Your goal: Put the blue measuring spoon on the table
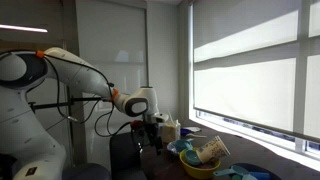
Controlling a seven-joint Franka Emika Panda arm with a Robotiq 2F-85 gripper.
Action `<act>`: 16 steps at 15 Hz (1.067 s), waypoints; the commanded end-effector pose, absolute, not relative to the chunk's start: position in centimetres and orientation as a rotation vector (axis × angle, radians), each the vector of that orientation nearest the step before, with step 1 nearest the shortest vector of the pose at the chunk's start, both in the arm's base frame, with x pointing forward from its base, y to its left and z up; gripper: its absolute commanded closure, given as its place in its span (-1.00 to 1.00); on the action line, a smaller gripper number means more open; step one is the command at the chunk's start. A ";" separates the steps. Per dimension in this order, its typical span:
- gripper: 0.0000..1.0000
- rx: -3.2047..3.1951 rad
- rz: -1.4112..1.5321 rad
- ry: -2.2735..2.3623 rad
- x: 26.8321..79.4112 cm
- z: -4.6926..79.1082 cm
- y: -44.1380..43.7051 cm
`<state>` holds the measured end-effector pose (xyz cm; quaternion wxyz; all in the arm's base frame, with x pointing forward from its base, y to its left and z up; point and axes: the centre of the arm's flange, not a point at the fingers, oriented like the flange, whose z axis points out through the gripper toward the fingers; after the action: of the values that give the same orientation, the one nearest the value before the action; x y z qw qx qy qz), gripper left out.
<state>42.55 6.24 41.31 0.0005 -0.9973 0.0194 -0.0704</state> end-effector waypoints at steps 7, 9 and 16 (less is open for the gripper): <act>-1.00 -3.132 -0.221 0.061 42.5 41.3 6.2; -1.00 -3.132 -0.221 0.061 42.5 41.3 6.2; -1.00 -3.120 -0.547 0.000 41.8 49.7 3.0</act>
<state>42.51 5.36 45.98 0.0051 -0.9914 0.0267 -0.1282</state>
